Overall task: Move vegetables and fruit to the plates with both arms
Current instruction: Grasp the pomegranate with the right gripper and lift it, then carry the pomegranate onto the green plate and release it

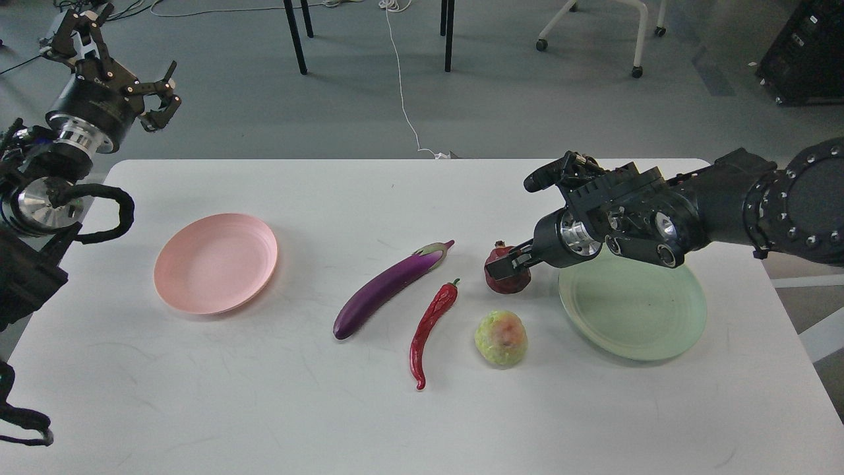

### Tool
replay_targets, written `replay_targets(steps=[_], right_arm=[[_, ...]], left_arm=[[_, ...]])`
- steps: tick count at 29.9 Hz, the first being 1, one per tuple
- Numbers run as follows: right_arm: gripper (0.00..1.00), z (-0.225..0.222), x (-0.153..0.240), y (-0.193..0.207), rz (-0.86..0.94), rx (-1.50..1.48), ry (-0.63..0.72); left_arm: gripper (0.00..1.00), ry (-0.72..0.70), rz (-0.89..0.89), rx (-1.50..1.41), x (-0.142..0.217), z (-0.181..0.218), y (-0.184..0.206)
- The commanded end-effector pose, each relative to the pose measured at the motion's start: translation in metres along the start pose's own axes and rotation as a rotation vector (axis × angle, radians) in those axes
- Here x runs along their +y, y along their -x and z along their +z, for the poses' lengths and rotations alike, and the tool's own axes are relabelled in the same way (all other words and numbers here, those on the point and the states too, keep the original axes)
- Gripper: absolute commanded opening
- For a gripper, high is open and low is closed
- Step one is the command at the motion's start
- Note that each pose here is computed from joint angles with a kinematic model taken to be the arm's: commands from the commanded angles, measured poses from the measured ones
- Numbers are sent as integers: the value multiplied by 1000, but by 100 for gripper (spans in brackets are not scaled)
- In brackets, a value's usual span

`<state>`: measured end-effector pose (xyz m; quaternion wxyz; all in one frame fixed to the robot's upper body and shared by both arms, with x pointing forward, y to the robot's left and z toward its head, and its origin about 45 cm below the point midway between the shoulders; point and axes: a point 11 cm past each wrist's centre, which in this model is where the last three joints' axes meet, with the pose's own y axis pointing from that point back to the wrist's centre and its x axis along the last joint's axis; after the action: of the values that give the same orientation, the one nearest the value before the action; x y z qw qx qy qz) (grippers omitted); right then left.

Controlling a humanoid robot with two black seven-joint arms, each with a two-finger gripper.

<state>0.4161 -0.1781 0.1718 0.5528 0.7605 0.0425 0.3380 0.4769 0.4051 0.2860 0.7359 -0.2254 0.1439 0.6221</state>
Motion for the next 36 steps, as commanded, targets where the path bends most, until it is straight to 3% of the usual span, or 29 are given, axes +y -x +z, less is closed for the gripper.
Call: replay_targets(steps=[1, 3, 9, 15, 23, 30, 36], right_arm=[[56, 1, 4, -3, 10, -2, 1], [49, 4, 12, -13, 32, -7, 8], [48, 41, 64, -26, 90, -53, 76], [49, 80, 96, 18, 29, -75, 127], [57, 111, 106, 60, -22, -92, 180], [92, 118, 97, 73, -26, -119, 183], [98, 117, 104, 61, -4, -112, 183]], left_arm=[[98, -1, 3, -1, 1, 0, -1], [98, -1, 3, -1, 1, 0, -1], [98, 0, 6, -3, 2, 1, -3], [98, 1, 9, -8, 3, 3, -5], [98, -2, 5, -8, 3, 2, -4], [98, -21, 15, -11, 7, -6, -8], [98, -21, 19, -12, 9, -6, -10]])
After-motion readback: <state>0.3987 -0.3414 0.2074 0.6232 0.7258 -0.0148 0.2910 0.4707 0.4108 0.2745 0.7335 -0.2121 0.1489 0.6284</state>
